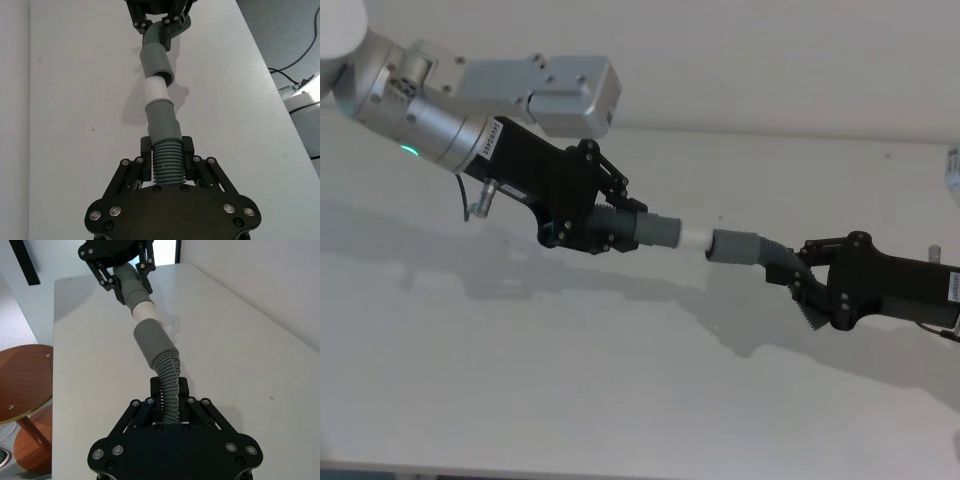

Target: Use both hands to pick up one end of the pipe from the table, align the ends, and insert them.

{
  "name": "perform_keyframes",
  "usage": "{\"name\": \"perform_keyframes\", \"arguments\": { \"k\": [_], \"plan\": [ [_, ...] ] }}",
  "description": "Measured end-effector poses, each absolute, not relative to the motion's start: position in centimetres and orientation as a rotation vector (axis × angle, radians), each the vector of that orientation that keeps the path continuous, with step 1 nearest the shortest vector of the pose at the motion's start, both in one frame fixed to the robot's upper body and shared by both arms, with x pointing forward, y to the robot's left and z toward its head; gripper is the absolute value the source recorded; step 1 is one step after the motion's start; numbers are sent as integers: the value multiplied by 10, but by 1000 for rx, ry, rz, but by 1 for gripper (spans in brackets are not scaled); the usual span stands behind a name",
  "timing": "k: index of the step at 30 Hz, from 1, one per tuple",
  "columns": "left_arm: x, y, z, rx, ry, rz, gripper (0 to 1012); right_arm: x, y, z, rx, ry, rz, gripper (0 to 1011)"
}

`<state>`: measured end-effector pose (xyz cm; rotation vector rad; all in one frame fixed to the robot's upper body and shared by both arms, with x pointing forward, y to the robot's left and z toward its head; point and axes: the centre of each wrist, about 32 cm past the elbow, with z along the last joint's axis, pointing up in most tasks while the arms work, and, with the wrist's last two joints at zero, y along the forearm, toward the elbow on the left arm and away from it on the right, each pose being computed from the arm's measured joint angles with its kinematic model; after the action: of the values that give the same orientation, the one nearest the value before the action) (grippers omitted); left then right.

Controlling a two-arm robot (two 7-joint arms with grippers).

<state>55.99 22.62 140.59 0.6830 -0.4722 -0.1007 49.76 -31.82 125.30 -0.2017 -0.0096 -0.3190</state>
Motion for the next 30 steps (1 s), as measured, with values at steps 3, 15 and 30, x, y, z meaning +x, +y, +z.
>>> {"name": "perform_keyframes", "arguments": {
  "k": [3, 15, 30],
  "plan": [
    [559, 226, 1406, 689, -475, -106, 339, 498, -318, 1253, -202, -10, -319, 178],
    [555, 225, 1407, 713, -478, -99, 339, 498, -318, 1253, -201, -11, -318, 177],
    [552, 229, 1409, 751, -475, -40, 339, 498, -318, 1253, -200, -11, -318, 178]
  ]
}}
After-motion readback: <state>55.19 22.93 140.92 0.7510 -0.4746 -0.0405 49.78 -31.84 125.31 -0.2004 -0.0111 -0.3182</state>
